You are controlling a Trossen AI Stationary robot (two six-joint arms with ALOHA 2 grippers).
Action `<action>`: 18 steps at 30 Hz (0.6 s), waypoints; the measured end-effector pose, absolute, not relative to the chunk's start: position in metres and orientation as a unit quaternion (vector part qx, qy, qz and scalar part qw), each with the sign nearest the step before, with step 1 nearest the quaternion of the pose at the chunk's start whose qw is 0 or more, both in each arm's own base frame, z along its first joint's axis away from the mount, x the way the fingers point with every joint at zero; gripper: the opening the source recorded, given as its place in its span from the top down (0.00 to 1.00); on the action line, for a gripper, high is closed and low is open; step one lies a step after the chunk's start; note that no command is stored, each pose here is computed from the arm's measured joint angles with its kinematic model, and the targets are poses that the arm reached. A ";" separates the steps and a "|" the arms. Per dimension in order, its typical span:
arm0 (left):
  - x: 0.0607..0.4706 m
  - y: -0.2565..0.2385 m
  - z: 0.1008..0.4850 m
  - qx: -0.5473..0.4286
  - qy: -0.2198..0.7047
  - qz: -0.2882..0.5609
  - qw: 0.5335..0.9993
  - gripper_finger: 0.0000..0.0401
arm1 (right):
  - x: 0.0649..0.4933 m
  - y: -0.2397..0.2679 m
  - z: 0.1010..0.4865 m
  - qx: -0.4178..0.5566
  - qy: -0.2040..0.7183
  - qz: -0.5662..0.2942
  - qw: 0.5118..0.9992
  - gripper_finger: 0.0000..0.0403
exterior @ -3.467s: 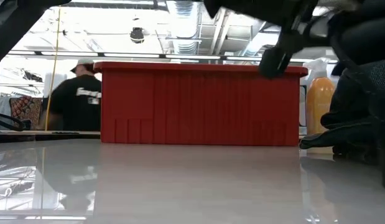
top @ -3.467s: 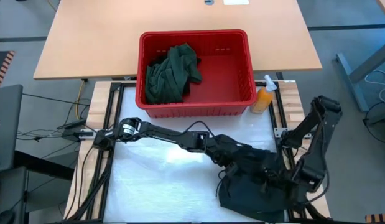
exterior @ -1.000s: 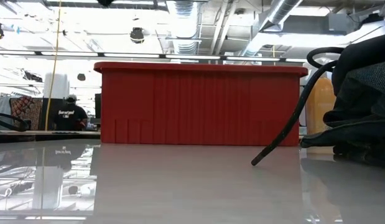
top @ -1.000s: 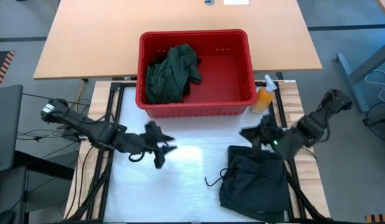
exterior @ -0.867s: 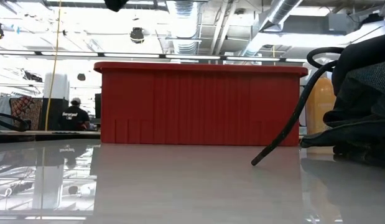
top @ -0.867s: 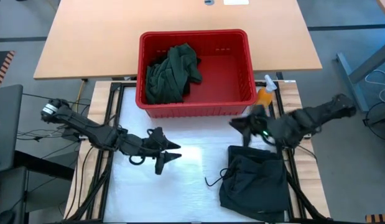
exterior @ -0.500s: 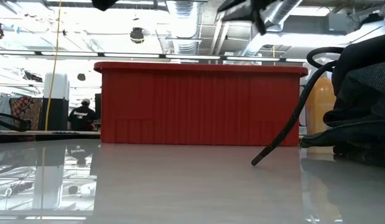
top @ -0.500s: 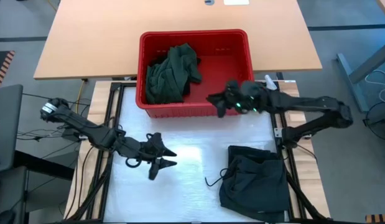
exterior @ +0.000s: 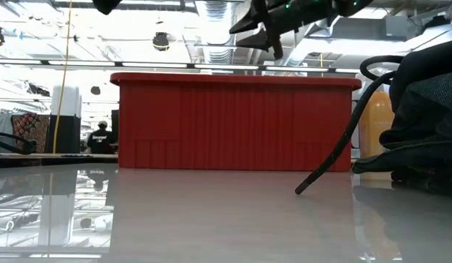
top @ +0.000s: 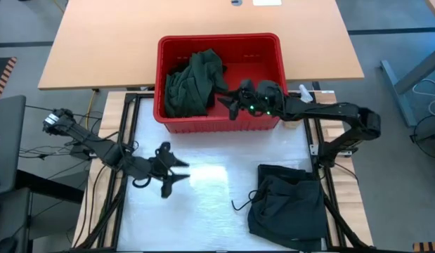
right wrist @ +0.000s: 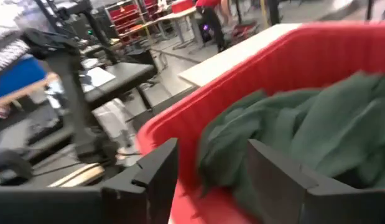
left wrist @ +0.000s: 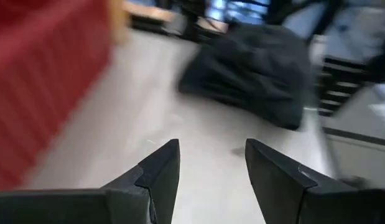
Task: Fold laundry
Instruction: Remove the green shirt from the red bin
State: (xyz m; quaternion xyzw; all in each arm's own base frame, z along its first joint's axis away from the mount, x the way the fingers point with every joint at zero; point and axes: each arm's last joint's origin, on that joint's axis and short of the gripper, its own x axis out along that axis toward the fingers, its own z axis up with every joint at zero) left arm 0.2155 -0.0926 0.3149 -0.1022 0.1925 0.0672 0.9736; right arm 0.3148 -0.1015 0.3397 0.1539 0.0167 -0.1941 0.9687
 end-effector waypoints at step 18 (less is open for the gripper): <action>0.228 0.085 0.340 -0.235 0.084 0.243 0.937 0.57 | 0.375 -0.245 0.296 0.097 0.223 -0.257 0.935 0.36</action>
